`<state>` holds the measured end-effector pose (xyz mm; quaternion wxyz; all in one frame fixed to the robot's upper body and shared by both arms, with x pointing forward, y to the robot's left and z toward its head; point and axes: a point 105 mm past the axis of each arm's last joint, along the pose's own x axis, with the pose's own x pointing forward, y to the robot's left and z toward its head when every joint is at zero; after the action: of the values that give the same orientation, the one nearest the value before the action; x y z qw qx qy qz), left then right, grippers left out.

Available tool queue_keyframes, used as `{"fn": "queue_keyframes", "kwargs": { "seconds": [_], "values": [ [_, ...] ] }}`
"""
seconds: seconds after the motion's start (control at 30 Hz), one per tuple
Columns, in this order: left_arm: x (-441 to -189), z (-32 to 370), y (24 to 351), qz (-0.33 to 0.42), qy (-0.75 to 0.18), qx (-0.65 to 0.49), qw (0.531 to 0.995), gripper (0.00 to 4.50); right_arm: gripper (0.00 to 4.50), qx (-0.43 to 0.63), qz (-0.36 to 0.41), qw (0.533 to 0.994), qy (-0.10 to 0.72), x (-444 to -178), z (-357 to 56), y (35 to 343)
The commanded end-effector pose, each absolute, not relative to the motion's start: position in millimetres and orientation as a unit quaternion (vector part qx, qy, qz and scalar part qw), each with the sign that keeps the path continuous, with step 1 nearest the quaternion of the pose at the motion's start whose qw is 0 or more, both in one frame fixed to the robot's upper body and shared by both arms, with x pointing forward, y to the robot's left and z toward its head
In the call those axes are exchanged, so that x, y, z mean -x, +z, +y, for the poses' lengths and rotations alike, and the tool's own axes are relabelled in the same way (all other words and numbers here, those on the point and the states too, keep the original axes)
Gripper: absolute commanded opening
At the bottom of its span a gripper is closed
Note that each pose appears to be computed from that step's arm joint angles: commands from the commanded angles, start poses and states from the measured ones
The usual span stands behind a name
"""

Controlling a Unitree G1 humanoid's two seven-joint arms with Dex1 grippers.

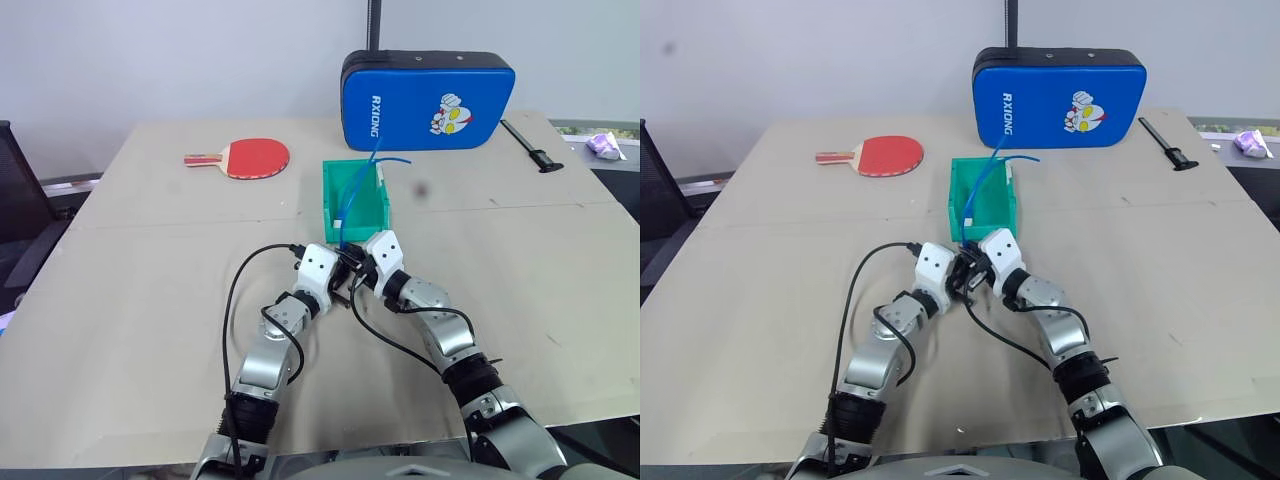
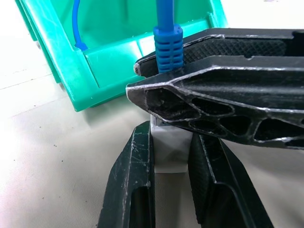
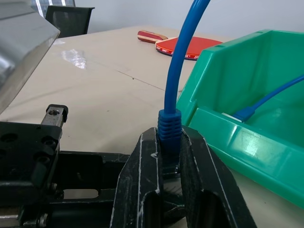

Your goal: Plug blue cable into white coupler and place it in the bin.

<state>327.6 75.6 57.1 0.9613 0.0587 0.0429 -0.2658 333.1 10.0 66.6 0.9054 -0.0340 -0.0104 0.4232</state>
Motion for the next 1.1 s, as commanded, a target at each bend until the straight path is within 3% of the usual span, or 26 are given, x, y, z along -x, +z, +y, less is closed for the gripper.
{"fn": "queue_keyframes", "kwargs": {
  "seconds": [0.03, 0.37, 0.57, 0.63, 0.67, 0.93, 1.1],
  "values": [
    [-324.6, 46.8, 93.9, -0.032, -0.307, -0.041, 0.950, 0.36, 0.00, 0.078, 0.231, 0.868, 0.432, -289.7, -8.2, -52.7],
    [-322.4, 42.9, 101.1, -0.048, -0.314, -0.032, 0.948, 0.36, 0.00, 0.064, 0.121, 0.903, 0.407, -309.2, -6.9, -12.6],
    [-311.3, 35.2, 99.6, -0.040, -0.352, -0.028, 0.935, 3.32, 0.00, 0.067, 0.122, 0.901, 0.411, -307.8, -6.6, -14.1],
    [-306.0, 38.0, 100.5, -0.037, -0.364, -0.031, 0.930, 3.95, 0.00, 0.068, 0.120, 0.901, 0.410, -308.1, -8.2, -13.9],
    [-304.0, 39.7, 101.4, -0.036, -0.368, -0.033, 0.929, 4.48, 0.00, 0.069, 0.120, 0.902, 0.410, -308.2, -9.0, -14.0],
    [-296.1, 51.4, 104.4, -0.022, -0.379, -0.047, 0.924, 4.48, 0.00, 0.077, 0.121, 0.898, 0.415, -305.9, -10.9, -16.7],
    [-295.7, 52.3, 107.3, -0.029, -0.380, -0.048, 0.923, 4.48, 0.00, 0.063, 0.071, 0.903, 0.420, -310.9, -8.3, 6.4]
  ]
}}
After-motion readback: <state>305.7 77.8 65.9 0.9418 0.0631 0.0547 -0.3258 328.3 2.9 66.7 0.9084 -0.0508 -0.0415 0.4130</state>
